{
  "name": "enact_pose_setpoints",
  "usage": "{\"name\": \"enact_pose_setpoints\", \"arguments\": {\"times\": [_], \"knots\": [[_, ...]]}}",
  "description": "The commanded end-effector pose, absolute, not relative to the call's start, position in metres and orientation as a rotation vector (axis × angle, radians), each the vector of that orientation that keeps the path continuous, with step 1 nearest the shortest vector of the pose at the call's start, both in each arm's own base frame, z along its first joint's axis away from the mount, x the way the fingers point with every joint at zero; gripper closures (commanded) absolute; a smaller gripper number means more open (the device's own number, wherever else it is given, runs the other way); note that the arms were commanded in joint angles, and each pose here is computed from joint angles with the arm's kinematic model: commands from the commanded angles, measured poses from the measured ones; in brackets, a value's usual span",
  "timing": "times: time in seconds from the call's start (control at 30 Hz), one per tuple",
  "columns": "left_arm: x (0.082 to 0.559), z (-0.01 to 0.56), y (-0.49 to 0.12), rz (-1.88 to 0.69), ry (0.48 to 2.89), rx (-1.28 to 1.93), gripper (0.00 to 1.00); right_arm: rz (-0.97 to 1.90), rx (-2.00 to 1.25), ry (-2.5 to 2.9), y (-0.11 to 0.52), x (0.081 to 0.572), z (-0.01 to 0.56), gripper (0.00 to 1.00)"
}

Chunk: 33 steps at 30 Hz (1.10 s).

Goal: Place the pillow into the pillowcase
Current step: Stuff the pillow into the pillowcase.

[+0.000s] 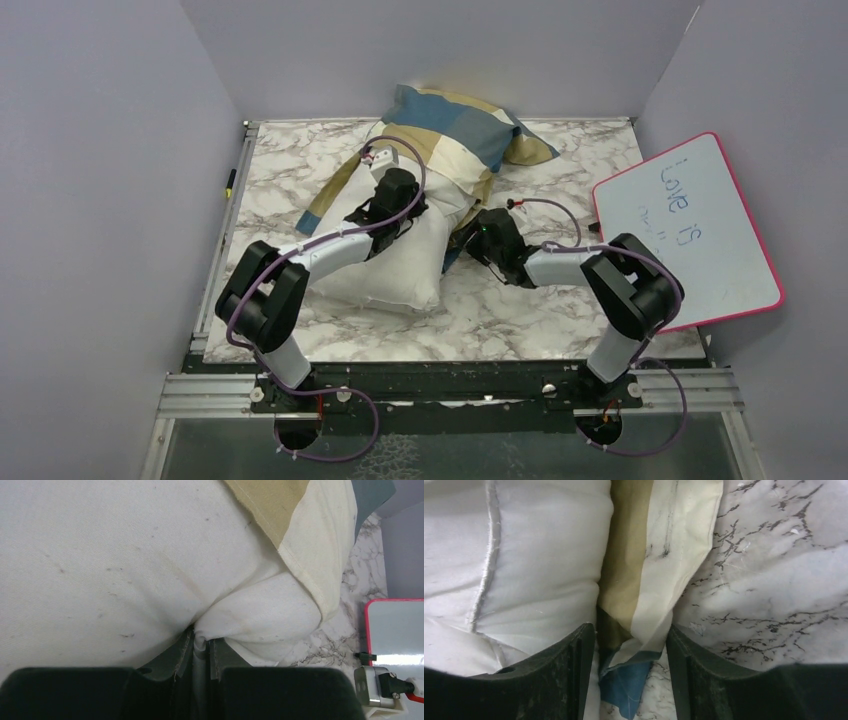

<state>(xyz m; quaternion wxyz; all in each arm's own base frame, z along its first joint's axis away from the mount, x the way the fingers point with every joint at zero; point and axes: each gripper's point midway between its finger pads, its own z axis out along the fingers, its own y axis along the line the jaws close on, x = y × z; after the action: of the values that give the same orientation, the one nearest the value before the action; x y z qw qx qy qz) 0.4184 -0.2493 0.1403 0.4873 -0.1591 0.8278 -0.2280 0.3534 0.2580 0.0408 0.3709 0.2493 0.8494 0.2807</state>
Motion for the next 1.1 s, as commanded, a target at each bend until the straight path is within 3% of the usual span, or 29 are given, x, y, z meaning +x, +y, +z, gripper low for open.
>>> {"name": "enact_pose_setpoints", "arguments": {"times": [0.0,0.1,0.13,0.17,0.47,0.67,0.77,0.93,1.07], "knots": [[0.429,0.138,-0.216,-0.408,1.993,-0.495,1.0,0.727,0.646,2.166,0.265,0.364,0.036,0.5],[0.436,0.144,-0.214,-0.39,1.974,-0.513,1.0,0.823,0.48,2.199,0.279,0.35,0.043,0.87],[0.439,0.148,-0.213,-0.381,1.963,-0.52,1.0,0.867,0.394,2.202,0.284,0.341,0.047,0.97],[0.441,0.15,-0.213,-0.371,1.957,-0.528,1.0,0.933,0.287,2.183,0.291,0.332,0.057,0.99],[0.46,0.166,-0.203,-0.279,1.894,-0.597,1.0,1.214,-0.488,2.131,0.315,0.241,0.1,1.0],[0.465,0.168,-0.202,-0.247,1.883,-0.611,1.0,1.228,-0.636,2.244,0.314,0.189,0.048,1.0],[0.458,0.152,-0.204,-0.238,1.911,-0.611,1.0,1.183,-0.613,2.306,0.314,0.187,0.029,0.99],[0.437,0.117,-0.208,-0.244,1.967,-0.562,1.0,0.9,-0.515,2.29,0.303,0.231,0.048,0.74],[0.42,0.097,-0.216,-0.28,2.014,-0.485,1.0,0.52,-0.441,2.145,0.269,0.287,0.085,0.61]]}}
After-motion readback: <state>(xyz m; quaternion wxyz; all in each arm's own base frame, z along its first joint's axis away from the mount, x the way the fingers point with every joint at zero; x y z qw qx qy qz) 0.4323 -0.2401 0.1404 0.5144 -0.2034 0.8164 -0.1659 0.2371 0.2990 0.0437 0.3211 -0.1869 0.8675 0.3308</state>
